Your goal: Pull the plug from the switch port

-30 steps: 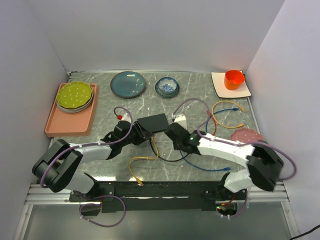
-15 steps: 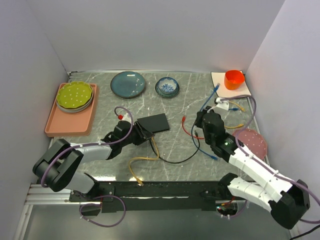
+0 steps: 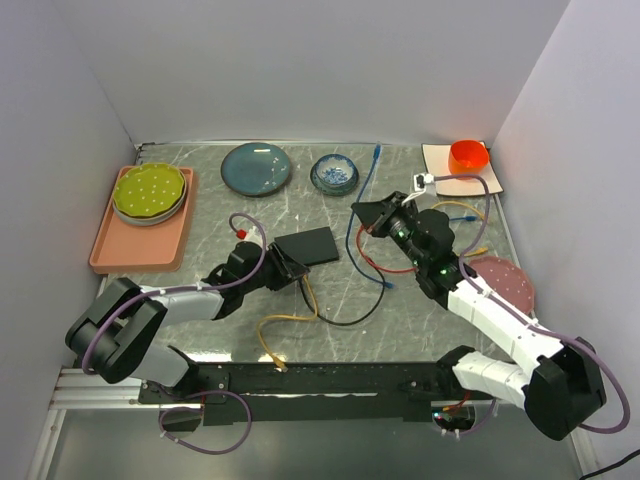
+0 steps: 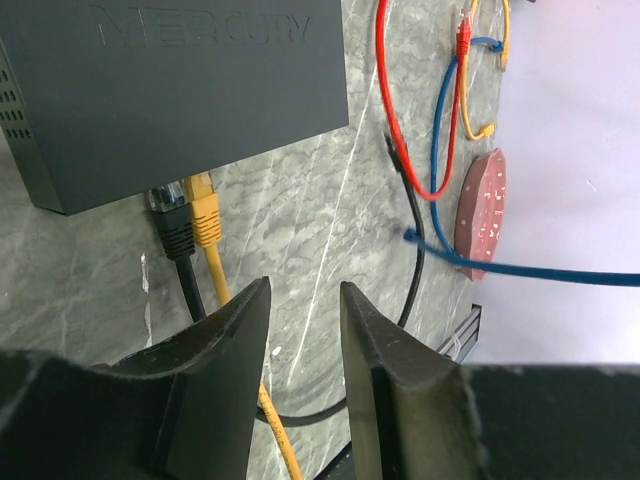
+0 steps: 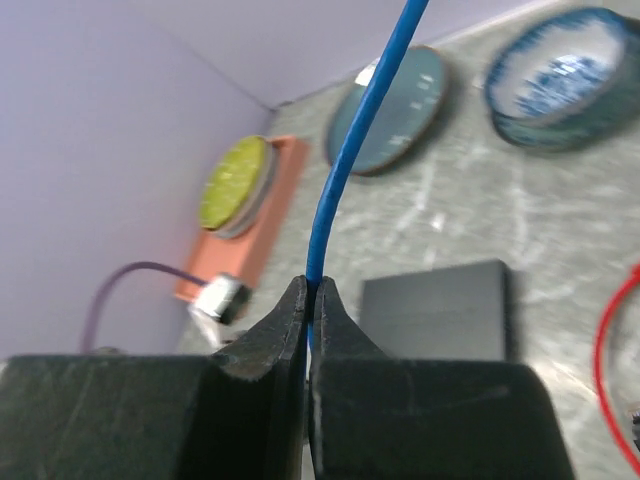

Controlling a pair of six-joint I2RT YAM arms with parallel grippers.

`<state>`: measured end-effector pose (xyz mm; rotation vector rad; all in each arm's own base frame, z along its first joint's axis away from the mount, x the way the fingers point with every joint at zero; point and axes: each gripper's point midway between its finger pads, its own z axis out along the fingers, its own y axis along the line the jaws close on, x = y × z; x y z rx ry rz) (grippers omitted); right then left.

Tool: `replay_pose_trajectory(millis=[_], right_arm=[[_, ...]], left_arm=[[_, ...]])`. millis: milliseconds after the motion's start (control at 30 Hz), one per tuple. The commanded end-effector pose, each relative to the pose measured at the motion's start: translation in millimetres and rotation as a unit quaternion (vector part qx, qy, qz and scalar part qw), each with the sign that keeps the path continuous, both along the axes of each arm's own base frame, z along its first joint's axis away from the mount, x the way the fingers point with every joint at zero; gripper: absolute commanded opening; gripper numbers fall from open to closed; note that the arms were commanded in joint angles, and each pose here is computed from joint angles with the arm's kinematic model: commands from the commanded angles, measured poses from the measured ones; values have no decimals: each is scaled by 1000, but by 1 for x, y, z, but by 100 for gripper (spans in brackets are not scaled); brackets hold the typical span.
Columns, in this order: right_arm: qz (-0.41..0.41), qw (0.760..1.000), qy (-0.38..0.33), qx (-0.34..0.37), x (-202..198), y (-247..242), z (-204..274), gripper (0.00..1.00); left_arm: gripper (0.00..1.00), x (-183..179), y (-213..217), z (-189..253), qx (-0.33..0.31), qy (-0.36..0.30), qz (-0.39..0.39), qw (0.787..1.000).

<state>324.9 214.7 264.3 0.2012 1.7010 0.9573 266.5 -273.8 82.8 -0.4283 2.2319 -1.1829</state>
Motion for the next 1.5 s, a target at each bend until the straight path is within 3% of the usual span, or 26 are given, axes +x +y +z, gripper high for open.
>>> replay_pose_trajectory(millis=[0,233,433,500,533,567,700,900,1133,1233,1267,1300,1400,1467], right_arm=[[57,992,-94,63,-14,13,83,0],[165,971,-137,109,-35,40,129,0],[148,980,-84,103,-23,38,87,0],[68,989,-112,65,-12,15,89,0],[34,995,-84,35,-5,5,75,0],[-56,996,-72,14,10,-24,75,0],[-225,971,-1,-81,30,-92,52,0],[-311,946,77,-57,34,-147,14,0],[-435,880,162,-100,34,-212,-30,0],[-473,847,230,-82,29,-235,-65,0],[-459,851,247,-57,32,-237,-75,4],[-454,851,259,-51,30,-239,-89,27],[-407,883,232,-24,42,-224,-86,56],[-380,899,214,-21,49,-210,-76,61]], left_arm=[[40,-2,-3,10,-20,-18,-4,1000],[40,-3,-6,6,-31,-11,-10,999],[40,-4,-4,5,-27,-12,-7,1000],[40,-5,-2,4,-24,-11,-5,1000],[40,-6,-2,5,-24,-12,-6,1000],[40,-5,-2,5,-23,-13,-4,1000],[40,-5,-2,4,-26,-9,-3,1000],[40,-6,-3,-1,-27,-2,-5,1000],[40,-5,2,-2,-11,-4,5,1000],[40,-5,1,-6,-9,4,4,1000],[40,-5,1,-7,-9,7,3,1000],[39,-6,0,-7,-9,8,1,1000],[39,-5,2,-8,-6,6,3,1000],[40,-6,3,-7,-2,6,4,1000]])
